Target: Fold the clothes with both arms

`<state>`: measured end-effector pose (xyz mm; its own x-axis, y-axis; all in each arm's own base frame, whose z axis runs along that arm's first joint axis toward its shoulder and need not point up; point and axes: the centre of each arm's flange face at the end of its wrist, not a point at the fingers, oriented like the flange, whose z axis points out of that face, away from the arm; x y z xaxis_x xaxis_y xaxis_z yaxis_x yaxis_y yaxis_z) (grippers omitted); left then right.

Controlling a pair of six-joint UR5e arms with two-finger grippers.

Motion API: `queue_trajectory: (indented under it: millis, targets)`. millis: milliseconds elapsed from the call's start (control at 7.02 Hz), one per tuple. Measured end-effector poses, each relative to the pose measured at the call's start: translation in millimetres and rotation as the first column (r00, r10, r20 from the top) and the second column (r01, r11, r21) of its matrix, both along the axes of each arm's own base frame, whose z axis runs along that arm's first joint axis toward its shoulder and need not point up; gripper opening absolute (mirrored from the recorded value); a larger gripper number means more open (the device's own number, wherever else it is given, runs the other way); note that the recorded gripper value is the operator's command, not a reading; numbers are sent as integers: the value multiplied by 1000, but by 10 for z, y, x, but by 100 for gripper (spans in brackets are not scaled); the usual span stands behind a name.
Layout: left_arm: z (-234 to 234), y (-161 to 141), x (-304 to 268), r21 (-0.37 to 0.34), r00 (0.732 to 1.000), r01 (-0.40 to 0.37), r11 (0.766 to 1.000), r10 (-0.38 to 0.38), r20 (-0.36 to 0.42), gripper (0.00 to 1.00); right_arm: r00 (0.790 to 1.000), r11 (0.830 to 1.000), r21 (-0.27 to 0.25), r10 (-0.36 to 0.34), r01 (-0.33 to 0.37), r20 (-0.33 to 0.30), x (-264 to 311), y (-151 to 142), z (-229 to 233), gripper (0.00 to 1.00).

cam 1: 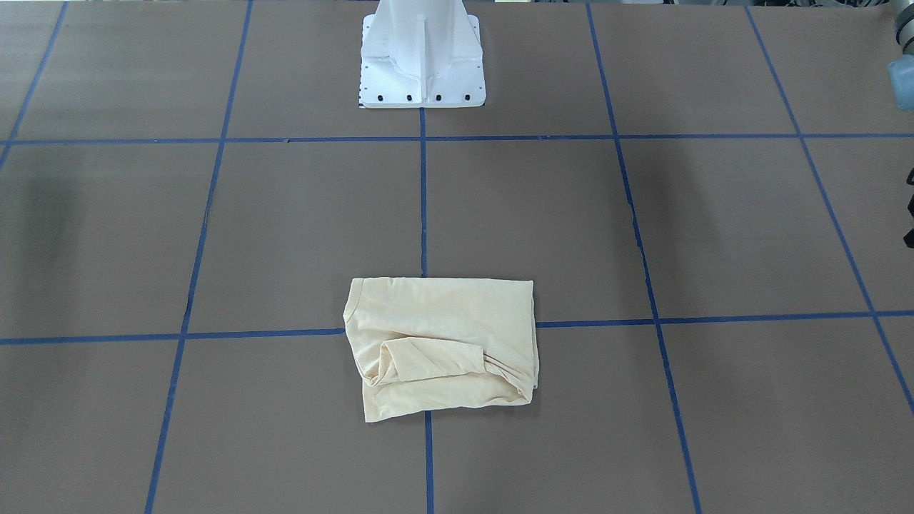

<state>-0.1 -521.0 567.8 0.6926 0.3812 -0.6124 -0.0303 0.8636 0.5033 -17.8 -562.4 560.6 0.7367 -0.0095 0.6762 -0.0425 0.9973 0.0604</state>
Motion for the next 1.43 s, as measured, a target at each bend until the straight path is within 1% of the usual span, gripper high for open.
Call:
queue_trajectory:
  millis: [143, 285, 713, 855, 1283, 1425]
  targets:
    - [94, 30, -184, -17, 999, -29, 999, 29, 36, 100, 1000, 1000, -11, -14, 13, -6, 37, 155, -125, 100]
    - [156, 58, -306, -33, 998, -36, 999, 37, 50, 100, 1000, 999, -25, -21, 20, -10, 50, 237, -237, 100]
    - [183, 161, -455, -129, 999, -39, 991, 40, 6, 100, 999, 999, -35, -31, 30, -9, 27, 239, -289, 100]
    - [218, 207, -467, -144, 999, -38, 989, 39, 3, 100, 999, 999, -40, -34, 33, -9, 8, 229, -259, 100]
    - [176, 237, -469, -140, 999, -38, 989, 38, -3, 100, 999, 998, -42, -39, 38, -7, -25, 252, -248, 100]
    - [90, 240, -468, -125, 999, -38, 991, 38, -4, 100, 999, 998, -51, -38, 38, -5, -26, 272, -210, 100]
